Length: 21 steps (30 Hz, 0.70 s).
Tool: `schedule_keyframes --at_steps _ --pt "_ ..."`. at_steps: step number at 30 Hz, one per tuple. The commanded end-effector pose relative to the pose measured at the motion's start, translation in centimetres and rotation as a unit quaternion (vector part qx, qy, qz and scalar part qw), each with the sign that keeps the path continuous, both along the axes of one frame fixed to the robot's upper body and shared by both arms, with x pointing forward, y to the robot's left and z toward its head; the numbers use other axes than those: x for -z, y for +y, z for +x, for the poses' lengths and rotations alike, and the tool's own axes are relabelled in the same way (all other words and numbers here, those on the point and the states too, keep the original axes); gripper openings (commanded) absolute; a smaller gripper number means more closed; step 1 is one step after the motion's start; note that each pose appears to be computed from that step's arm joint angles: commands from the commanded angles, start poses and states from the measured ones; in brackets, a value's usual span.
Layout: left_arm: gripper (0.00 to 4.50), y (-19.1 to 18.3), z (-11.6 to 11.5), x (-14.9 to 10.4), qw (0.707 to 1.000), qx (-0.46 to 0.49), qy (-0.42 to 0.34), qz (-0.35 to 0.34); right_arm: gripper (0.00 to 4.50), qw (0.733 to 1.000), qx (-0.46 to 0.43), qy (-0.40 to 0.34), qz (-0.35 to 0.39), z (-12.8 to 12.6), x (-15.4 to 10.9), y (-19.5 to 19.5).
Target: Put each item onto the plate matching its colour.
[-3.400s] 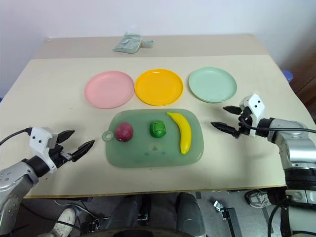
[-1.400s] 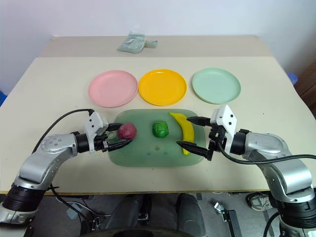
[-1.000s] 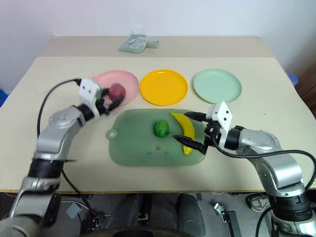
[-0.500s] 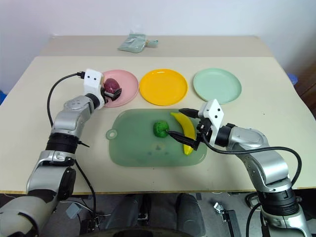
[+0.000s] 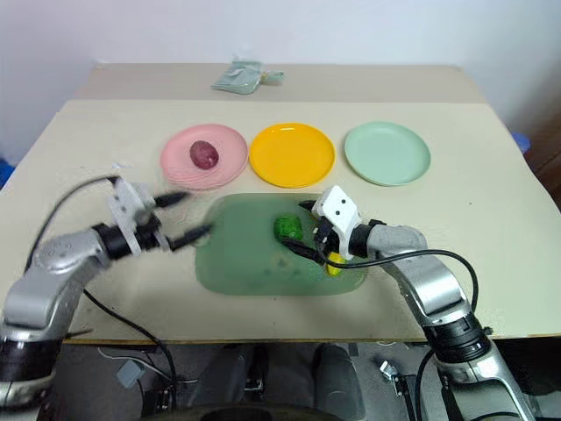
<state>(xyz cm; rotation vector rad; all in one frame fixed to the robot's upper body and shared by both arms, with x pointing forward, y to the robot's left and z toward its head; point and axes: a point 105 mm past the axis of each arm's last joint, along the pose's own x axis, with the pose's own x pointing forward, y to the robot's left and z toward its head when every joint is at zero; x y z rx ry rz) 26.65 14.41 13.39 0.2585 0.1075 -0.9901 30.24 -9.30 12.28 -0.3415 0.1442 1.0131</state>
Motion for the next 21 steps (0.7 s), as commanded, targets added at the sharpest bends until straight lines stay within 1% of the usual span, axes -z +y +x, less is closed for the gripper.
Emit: schedule_keyframes --at_steps 1,4,6,7,10,11,14,15,16,17,18,19,20,21 --pt "4.43 -1.7 -1.3 -0.6 0.999 0.042 -0.007 -0.003 4.50 1.000 -0.009 -0.021 -0.004 0.2 -0.5 0.4" --pt "4.43 -2.0 -1.3 -0.7 0.999 0.041 -0.006 -0.013 4.50 1.000 -0.002 -0.019 -0.005 0.5 -0.2 0.6" --pt "4.50 -2.1 -1.3 -0.6 0.999 0.042 -0.002 -0.013 3.95 1.000 0.004 -0.021 -0.003 0.7 -0.2 0.6" --pt "4.50 -2.1 -1.3 -0.5 0.999 0.042 0.000 -0.012 3.59 1.000 0.004 -0.022 -0.002 0.7 -0.3 0.6" --pt "4.50 -2.2 -1.3 -0.2 0.999 0.043 0.002 -0.008 2.18 0.999 0.009 -0.031 0.009 0.8 -0.8 0.7" --pt "4.50 -2.2 -1.3 -0.1 0.999 0.043 0.003 -0.008 1.92 0.999 0.008 -0.037 0.018 0.8 -1.3 0.7" --pt "4.50 -2.3 -1.2 0.0 0.999 0.043 0.003 -0.008 1.92 0.993 0.041 -0.056 0.090 1.8 -4.2 0.2" --pt "4.50 -2.4 -1.2 0.1 0.999 0.043 0.003 -0.009 1.92 0.991 0.059 -0.062 0.106 2.4 -4.9 -0.2" --pt "4.50 -2.4 -1.1 0.1 0.999 0.042 0.003 -0.009 1.92 0.985 0.097 -0.080 0.116 3.6 -5.8 -1.1" --pt "4.50 -2.5 -1.1 0.1 0.999 0.043 0.003 -0.010 1.92 0.975 0.160 -0.100 0.121 5.5 -6.7 -2.6" --pt "4.50 -2.5 -1.1 0.1 0.999 0.043 0.003 -0.011 1.92 0.965 0.203 -0.113 0.123 6.7 -7.2 -3.7" --pt "4.50 -2.6 -1.1 0.1 0.999 0.044 0.003 -0.012 1.92 0.950 0.265 -0.120 0.117 8.3 -7.4 -5.5" --pt "4.50 -2.8 -1.1 0.1 0.999 0.046 0.001 -0.014 1.92 0.928 0.341 -0.118 0.093 10.2 -6.9 -8.3" --pt "4.50 -3.0 -1.1 0.0 0.999 0.046 -0.001 -0.016 1.92 0.909 0.395 -0.113 0.075 11.5 -6.5 -10.4"
